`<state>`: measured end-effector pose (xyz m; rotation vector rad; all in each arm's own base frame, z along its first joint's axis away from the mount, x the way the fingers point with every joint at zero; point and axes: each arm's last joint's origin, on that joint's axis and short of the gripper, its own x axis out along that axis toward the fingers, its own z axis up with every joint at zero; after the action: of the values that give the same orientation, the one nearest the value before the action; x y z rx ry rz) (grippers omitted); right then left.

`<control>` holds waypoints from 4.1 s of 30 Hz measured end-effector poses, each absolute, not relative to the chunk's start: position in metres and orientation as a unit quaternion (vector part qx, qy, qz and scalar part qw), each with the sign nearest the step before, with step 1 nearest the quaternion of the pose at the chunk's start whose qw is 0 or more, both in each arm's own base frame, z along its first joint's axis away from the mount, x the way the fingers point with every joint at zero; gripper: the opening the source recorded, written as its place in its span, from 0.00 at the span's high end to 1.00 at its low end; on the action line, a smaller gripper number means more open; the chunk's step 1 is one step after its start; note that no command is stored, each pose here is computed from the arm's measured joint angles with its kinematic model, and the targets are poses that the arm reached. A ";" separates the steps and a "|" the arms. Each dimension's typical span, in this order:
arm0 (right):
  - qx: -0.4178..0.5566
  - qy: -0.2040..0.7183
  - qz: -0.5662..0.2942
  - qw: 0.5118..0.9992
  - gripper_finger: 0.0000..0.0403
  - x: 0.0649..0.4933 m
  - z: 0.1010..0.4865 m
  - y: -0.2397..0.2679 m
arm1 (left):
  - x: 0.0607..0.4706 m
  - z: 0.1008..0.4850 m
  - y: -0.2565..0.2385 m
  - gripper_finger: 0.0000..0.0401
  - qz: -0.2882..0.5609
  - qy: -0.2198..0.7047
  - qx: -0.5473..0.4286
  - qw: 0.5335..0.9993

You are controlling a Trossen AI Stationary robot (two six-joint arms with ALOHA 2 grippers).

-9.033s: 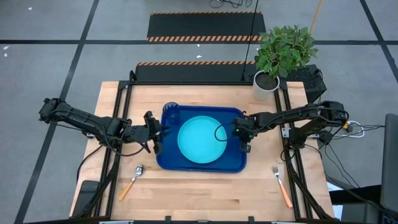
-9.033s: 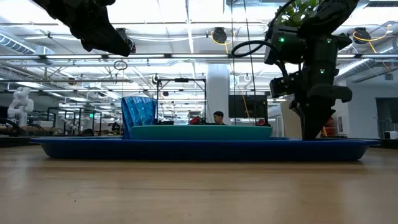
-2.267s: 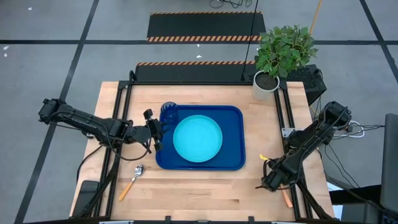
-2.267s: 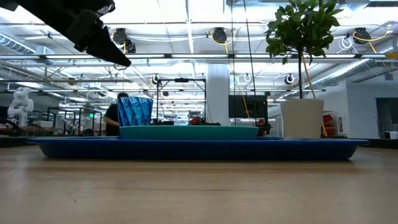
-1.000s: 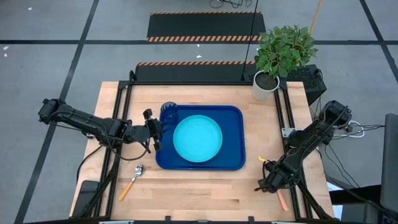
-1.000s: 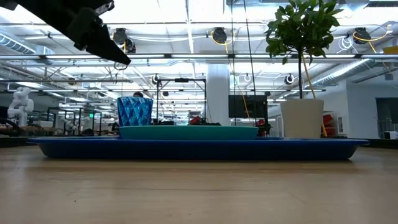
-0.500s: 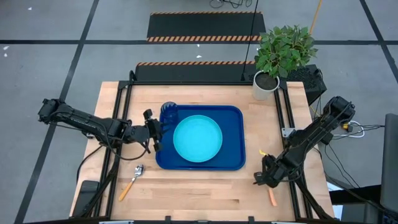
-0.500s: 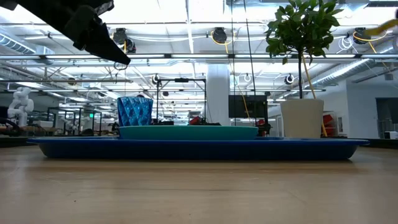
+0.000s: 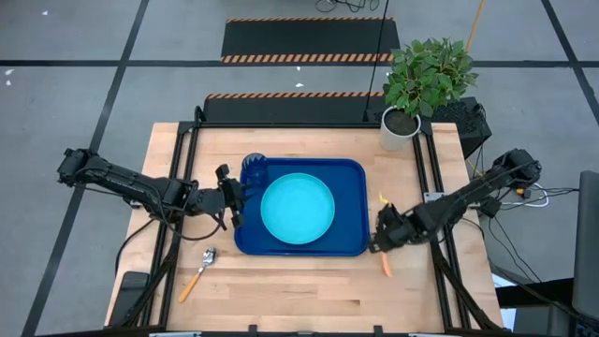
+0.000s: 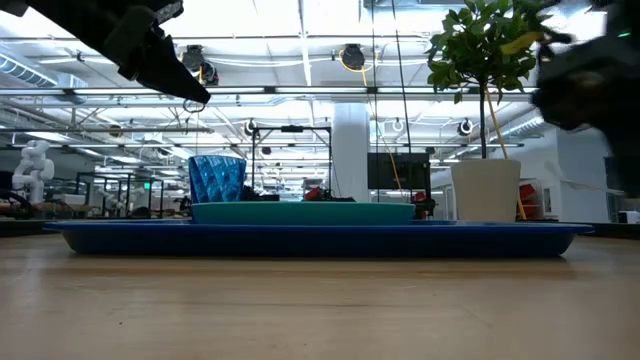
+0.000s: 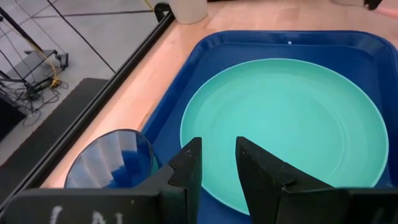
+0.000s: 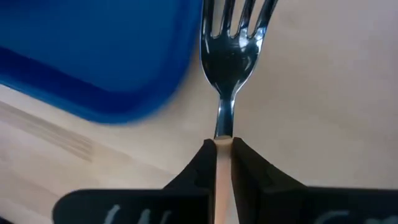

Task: Pick and place plate/cup/fork/spoon on tray
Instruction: Put the orange fork beside the light blue plate

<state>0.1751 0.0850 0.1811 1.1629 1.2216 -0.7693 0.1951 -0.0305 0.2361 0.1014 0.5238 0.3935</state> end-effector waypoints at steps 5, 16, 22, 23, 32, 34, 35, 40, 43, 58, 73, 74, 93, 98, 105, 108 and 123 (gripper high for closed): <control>0.515 0.498 -0.302 0.629 0.98 0.192 0.184 0.066 | 0.195 0.236 -0.030 0.75 0.194 0.257 0.046 0.946; 0.517 0.446 -0.248 0.687 0.98 0.221 0.214 0.032 | 0.195 0.236 -0.031 0.75 0.192 0.260 0.049 0.945; 0.495 0.448 -0.269 0.694 0.98 0.222 0.212 0.010 | 0.195 0.235 -0.031 0.75 0.192 0.260 0.050 0.945; 0.492 0.451 -0.273 0.693 0.98 0.222 0.210 0.006 | 0.195 0.235 -0.031 0.75 0.192 0.260 0.050 0.945; 0.483 0.470 -0.284 0.682 0.98 0.233 0.193 -0.011 | 0.195 0.235 -0.031 0.75 0.186 0.262 0.048 0.946; 0.484 0.480 -0.284 0.675 0.98 0.235 0.187 -0.013 | 0.195 0.235 -0.031 0.75 0.183 0.264 0.048 0.946; 0.484 0.480 -0.286 0.673 0.98 0.236 0.185 -0.014 | 0.195 0.235 -0.031 0.75 0.183 0.265 0.048 0.946; 0.488 0.473 -0.307 0.666 0.98 0.239 0.180 -0.016 | 0.195 0.235 -0.031 0.75 0.185 0.263 0.041 0.946; 0.499 0.467 -0.318 0.657 0.98 0.239 0.179 -0.018 | 0.195 0.236 -0.031 0.75 0.187 0.259 0.031 0.947; 0.532 0.448 -0.358 0.622 0.98 0.237 0.177 -0.032 | 0.195 0.235 -0.034 0.75 0.150 0.266 0.021 0.952; 0.515 0.486 -0.354 0.611 0.99 0.249 0.150 -0.033 | 0.193 0.233 -0.038 0.75 0.143 0.278 0.017 0.950; 0.514 0.486 -0.354 0.611 0.99 0.248 0.151 -0.033 | 0.193 0.232 -0.038 0.75 0.143 0.278 0.017 0.950; 0.435 0.407 -0.230 0.769 1.00 0.253 0.195 -0.023 | 0.192 0.231 -0.038 0.75 0.144 0.283 0.003 0.948; 0.347 0.443 -0.157 0.811 1.00 0.252 0.195 -0.021 | 0.194 0.234 -0.039 0.75 0.143 0.269 -0.002 0.952; 0.257 0.494 -0.113 0.823 1.00 0.245 0.191 -0.015 | 0.202 0.247 -0.041 0.75 0.136 0.197 -0.007 0.971; 0.222 0.497 -0.085 0.834 0.99 0.246 0.192 -0.009 | 0.204 0.253 -0.041 0.75 0.137 0.168 -0.013 0.976; 0.129 0.482 -0.002 0.867 0.72 0.251 0.195 0.001 | 0.205 0.257 -0.040 0.75 0.147 0.150 0.020 0.978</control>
<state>0.2512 0.0010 0.1946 0.2695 1.0083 -0.0034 0.2052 -0.0405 0.2570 0.0398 0.3016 0.2960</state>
